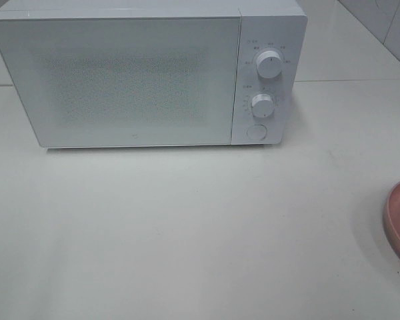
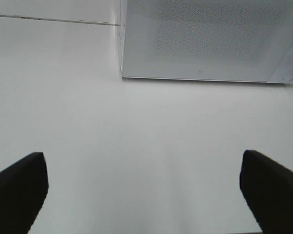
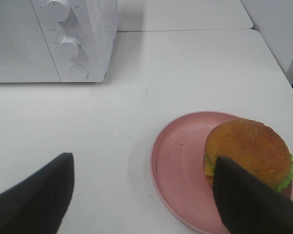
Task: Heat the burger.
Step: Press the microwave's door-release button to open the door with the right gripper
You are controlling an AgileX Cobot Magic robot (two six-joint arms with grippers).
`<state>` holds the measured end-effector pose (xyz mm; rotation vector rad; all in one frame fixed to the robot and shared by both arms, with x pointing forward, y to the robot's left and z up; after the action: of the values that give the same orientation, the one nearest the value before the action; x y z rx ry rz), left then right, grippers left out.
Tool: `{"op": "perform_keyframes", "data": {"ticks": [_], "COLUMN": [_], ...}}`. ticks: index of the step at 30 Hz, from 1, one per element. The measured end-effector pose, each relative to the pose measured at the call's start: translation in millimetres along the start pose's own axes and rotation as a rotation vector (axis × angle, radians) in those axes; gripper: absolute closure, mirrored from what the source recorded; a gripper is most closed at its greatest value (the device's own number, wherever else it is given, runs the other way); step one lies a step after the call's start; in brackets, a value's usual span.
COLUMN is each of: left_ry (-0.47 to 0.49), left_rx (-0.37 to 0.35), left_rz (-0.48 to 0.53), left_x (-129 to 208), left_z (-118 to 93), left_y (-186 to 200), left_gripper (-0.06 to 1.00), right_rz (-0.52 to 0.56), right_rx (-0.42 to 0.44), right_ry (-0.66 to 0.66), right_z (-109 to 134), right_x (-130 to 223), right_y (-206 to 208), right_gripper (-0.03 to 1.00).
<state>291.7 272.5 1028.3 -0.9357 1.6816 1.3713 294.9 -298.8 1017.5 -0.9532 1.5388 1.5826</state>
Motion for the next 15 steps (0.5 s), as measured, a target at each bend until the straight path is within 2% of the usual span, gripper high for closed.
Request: {"op": "perform_keyframes", "data": {"ticks": [15], "left_ry": [0.0], "left_rx": [0.0], "left_rz": [0.0], "left_x": [0.0], "left_z": [0.0], "left_y": [0.0], "left_gripper": [-0.04], "right_rz": [0.0], "right_rx": [0.0], "right_ry": [0.0], "right_z": [0.0], "right_x": [0.0], "right_y": [0.0], "right_gripper": [0.23]}}
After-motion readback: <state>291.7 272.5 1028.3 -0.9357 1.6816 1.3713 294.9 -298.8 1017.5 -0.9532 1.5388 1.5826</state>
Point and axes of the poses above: a point on each arm's last joint axis where the gripper is mounted, y pointing back along that axis away from the gripper, z along the wrist's bending axis when the last joint is at zero, x = y × z, the point moved 7 cm from there along -y, pointing out along that axis toward the gripper, and after that the axes turned 2 degrees about y, right-handed, at the moved point
